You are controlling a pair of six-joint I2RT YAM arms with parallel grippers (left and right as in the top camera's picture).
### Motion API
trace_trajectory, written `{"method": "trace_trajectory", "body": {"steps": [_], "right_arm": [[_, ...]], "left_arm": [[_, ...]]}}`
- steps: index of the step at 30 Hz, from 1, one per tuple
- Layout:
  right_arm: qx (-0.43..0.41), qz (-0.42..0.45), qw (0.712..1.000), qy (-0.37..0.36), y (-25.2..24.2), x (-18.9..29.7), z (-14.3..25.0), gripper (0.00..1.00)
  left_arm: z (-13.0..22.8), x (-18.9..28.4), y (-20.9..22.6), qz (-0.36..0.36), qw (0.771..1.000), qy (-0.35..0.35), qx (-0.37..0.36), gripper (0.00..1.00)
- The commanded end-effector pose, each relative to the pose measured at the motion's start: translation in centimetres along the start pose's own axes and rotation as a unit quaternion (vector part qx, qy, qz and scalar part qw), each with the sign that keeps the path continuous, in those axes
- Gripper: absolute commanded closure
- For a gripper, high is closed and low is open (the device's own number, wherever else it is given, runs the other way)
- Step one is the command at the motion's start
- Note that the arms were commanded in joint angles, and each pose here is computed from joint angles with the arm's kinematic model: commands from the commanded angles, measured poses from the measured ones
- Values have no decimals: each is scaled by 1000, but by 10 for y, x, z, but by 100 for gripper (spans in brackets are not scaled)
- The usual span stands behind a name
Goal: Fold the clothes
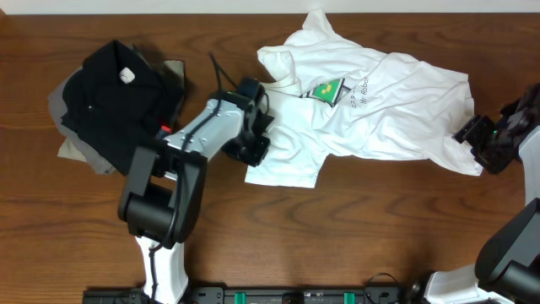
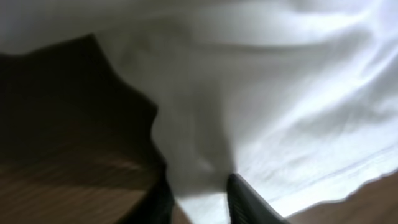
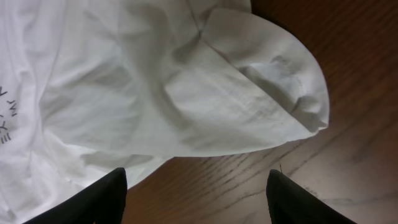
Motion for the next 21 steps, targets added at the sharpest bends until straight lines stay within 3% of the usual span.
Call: {"method": "trace_trajectory", "body": {"steps": [1, 6, 11, 15, 21], "right_arm": [[4, -12, 1000, 1, 2, 3, 0, 30], [5, -14, 1000, 5, 3, 3, 1, 30], [9, -14, 1000, 4, 3, 3, 1, 31], [9, -14, 1000, 5, 3, 3, 1, 31], [11, -14, 1000, 6, 4, 2, 2, 28]], "left_arm": [[16, -27, 6, -33, 998, 55, -19, 94], [39, -18, 2, -30, 994, 98, 31, 94], [85, 21, 19, -83, 971, 165, 150, 94], [111, 60, 29, -81, 956, 171, 225, 94], [130, 90, 39, -76, 949, 158, 262, 94]]}}
Point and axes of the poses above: each gripper's point midway between its finger pads, its own x axis back along the fingers, its own y axis along the line the jaws close on, z = x × y, the point moved 1 cm from there along x, back along the fingers, and after that the axes turned 11 degrees about -x, right-handed, at the moved point
